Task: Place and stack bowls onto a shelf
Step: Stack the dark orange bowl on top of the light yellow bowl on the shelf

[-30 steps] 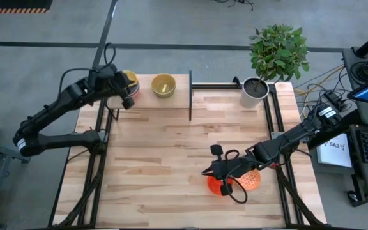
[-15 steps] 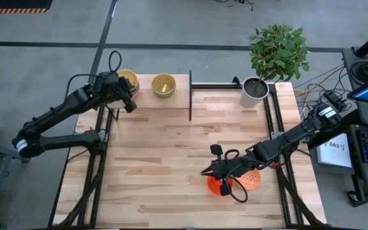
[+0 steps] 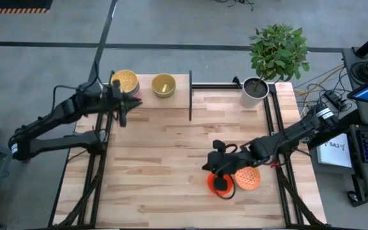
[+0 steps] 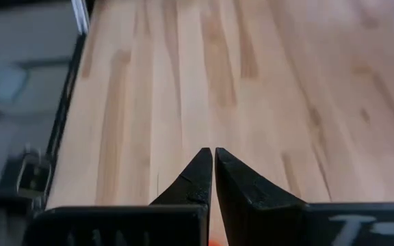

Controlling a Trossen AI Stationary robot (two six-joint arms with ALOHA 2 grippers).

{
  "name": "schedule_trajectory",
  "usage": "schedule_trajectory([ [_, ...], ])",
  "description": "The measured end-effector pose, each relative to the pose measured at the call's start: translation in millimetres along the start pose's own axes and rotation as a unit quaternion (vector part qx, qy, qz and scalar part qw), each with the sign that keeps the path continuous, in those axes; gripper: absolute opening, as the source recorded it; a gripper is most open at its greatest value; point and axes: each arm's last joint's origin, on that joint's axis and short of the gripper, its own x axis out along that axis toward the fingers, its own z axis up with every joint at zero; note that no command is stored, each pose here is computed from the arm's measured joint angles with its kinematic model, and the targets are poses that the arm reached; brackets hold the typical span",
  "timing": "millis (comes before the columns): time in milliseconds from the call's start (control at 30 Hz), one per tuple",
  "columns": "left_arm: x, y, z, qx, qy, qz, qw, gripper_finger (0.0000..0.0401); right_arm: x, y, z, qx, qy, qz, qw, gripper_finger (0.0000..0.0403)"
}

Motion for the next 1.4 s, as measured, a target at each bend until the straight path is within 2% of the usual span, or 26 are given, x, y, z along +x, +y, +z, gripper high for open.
schedule_trajectory([
  [200,2,-29,-22,-0.004,-0.114,-0.087,0.99,0.0041,5,5,14,-0.001,0.086,0.004,0.996,0.0009],
  [367,0,-41,-33,0.006,-0.188,-0.125,0.974,0.0041,17,1,18,0.039,0.175,0.012,0.984,0.0009],
  [533,-2,-43,-35,0.012,-0.215,-0.131,0.968,0.0041,33,-4,13,0.057,0.224,0.013,0.973,0.0009],
  [800,0,-44,-34,0.008,-0.217,-0.134,0.967,0.0041,57,-6,-3,0.085,0.275,-0.016,0.958,0.0015],
  [933,-2,-43,-31,0.008,-0.222,-0.133,0.966,0.0041,66,-6,-10,0.115,0.298,-0.028,0.947,0.0049],
  [1100,-5,-43,-31,0.008,-0.214,-0.134,0.968,0.0041,74,-8,-21,0.11,0.334,-0.048,0.935,0.0123],
  [1267,-4,-43,-33,0.008,-0.204,-0.135,0.97,0.0041,79,-12,-32,0.049,0.38,-0.054,0.922,0.0181],
  [1400,-4,-43,-33,0.016,-0.205,-0.133,0.969,0.0041,82,-13,-36,-0.001,0.398,-0.042,0.917,0.0196],
])
